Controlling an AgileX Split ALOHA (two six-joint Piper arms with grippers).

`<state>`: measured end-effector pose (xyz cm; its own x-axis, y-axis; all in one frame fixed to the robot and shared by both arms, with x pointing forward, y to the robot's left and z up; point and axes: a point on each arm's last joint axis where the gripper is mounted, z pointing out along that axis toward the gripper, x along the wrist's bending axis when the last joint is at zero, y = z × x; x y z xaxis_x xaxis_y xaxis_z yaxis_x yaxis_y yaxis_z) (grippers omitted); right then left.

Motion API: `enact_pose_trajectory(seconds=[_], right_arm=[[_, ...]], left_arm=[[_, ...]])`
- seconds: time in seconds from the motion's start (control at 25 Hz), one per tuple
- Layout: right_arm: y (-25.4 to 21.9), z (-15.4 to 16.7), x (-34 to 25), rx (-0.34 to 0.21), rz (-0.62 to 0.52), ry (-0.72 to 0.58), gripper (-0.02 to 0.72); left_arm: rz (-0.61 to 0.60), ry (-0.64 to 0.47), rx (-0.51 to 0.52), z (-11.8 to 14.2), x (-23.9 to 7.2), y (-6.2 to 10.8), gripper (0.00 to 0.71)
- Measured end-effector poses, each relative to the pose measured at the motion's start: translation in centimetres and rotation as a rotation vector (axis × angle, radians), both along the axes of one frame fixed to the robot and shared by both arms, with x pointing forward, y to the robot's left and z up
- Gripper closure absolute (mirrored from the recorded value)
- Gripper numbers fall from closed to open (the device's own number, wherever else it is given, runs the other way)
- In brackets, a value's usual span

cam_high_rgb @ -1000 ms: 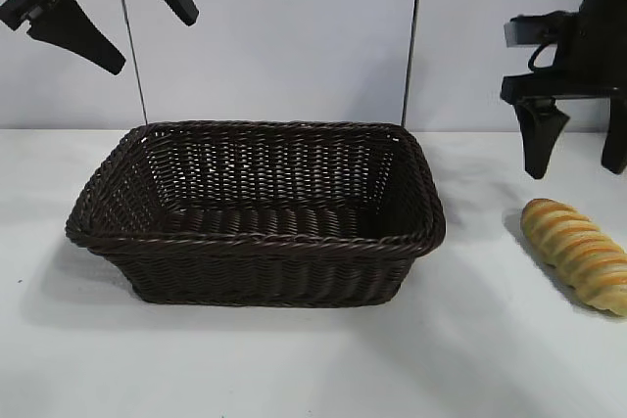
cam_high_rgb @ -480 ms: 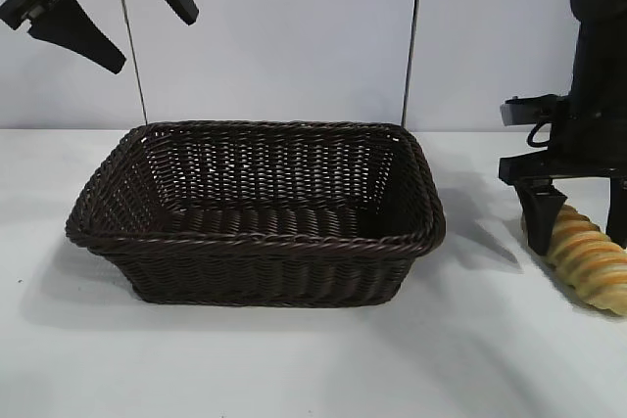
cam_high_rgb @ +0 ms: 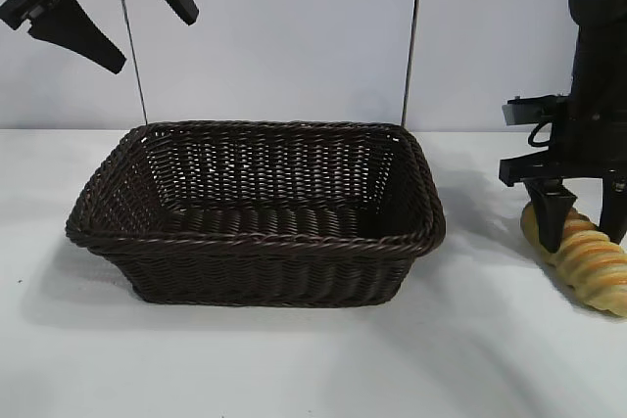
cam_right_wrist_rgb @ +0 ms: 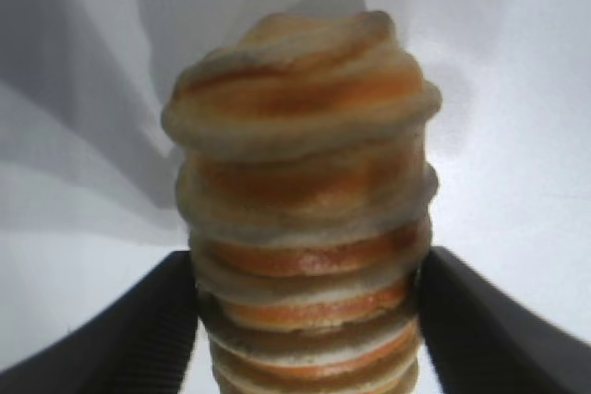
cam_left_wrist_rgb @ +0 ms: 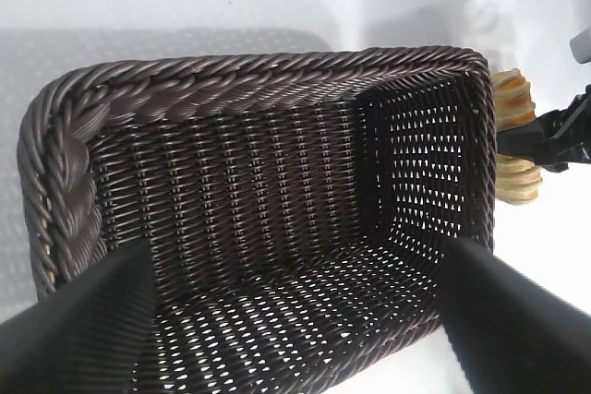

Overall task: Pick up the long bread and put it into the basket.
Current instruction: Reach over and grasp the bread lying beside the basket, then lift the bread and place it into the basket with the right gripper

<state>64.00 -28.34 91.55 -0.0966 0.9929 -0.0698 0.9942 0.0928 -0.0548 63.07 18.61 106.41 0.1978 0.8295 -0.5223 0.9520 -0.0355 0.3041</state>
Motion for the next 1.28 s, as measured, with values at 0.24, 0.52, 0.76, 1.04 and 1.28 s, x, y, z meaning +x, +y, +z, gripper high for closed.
enact_pose_trajectory(seconds=[0.24, 0.52, 0.76, 1.04, 1.28], right_arm=[[0.0, 0.0, -0.2, -0.003, -0.002, 0.026, 0.430], [0.3, 1.6, 0.4, 0.025, -0.005, 0.036, 0.430], [0.8, 5.1, 2.0, 0.076, -0.016, -0.069, 0.430], [0.9, 11.8, 2.1, 0.102, -0.008, -0.254, 0.430], [0.9, 16.0, 0.9, 0.111, 0.002, -0.350, 0.430]], left_arm=[[0.000, 0.000, 0.000, 0.0, 0.0, 0.0, 0.104], [0.000, 0.000, -0.001, 0.0, 0.0, 0.0, 0.104], [0.000, 0.000, -0.001, 0.0, 0.0, 0.0, 0.104], [0.000, 0.000, -0.001, 0.0, 0.0, 0.0, 0.105], [0.000, 0.000, -0.001, 0.0, 0.0, 0.0, 0.105]])
